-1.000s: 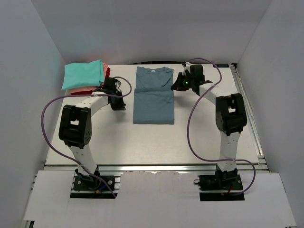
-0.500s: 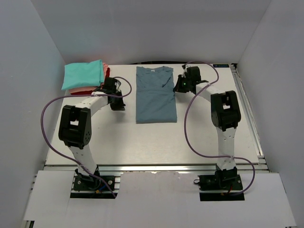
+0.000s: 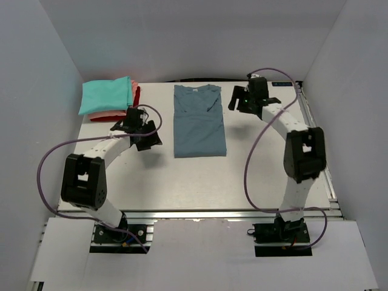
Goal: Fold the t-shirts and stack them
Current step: Fold the folded rectangular tshirt in 1/3 of the way, then grab one side of the 2/3 rectangular tshirt with both arms
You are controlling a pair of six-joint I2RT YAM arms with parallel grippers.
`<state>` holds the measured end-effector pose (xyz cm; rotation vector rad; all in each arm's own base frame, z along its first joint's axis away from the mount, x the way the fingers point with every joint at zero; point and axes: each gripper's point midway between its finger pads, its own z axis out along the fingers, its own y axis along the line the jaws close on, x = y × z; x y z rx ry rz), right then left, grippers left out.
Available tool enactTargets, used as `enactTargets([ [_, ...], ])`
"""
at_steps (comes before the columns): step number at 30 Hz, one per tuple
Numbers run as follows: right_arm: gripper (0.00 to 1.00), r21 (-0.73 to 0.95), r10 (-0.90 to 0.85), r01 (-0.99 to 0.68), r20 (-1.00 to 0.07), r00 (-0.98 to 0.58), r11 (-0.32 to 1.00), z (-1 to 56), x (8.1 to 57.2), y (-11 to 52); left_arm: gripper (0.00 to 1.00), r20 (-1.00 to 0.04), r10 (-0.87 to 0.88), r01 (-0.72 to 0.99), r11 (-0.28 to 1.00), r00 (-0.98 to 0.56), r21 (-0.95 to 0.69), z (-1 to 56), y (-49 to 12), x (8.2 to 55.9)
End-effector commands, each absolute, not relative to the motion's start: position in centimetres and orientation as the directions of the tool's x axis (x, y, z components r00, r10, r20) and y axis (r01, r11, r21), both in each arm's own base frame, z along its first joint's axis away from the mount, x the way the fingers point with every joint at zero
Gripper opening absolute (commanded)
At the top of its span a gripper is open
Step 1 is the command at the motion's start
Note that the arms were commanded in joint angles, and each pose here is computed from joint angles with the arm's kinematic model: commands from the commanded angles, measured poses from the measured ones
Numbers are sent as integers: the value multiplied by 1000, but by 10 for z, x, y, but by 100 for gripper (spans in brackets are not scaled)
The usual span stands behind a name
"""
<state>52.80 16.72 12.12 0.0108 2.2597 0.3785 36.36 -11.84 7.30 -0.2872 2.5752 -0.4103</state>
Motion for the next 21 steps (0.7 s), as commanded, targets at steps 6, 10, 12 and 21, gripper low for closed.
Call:
enactTargets([
  [6,74,451,243,-46,-562,-791,891,112,379,165,67,-531,-436,-153,856,-727,-494,105,-144,356],
  [10,80,512,296,4,-490,-820,859,89,334,172,69,-508,-475,-196,839,-718,-508,91,-165,343],
  [12,82,539,323,22,-470,-821,842,79,320,176,70,-498,-509,-213,818,-702,-535,82,-178,336],
  [21,74,580,380,71,-432,-818,811,54,312,192,70,-541,-617,-305,772,-572,-558,73,-181,338],
])
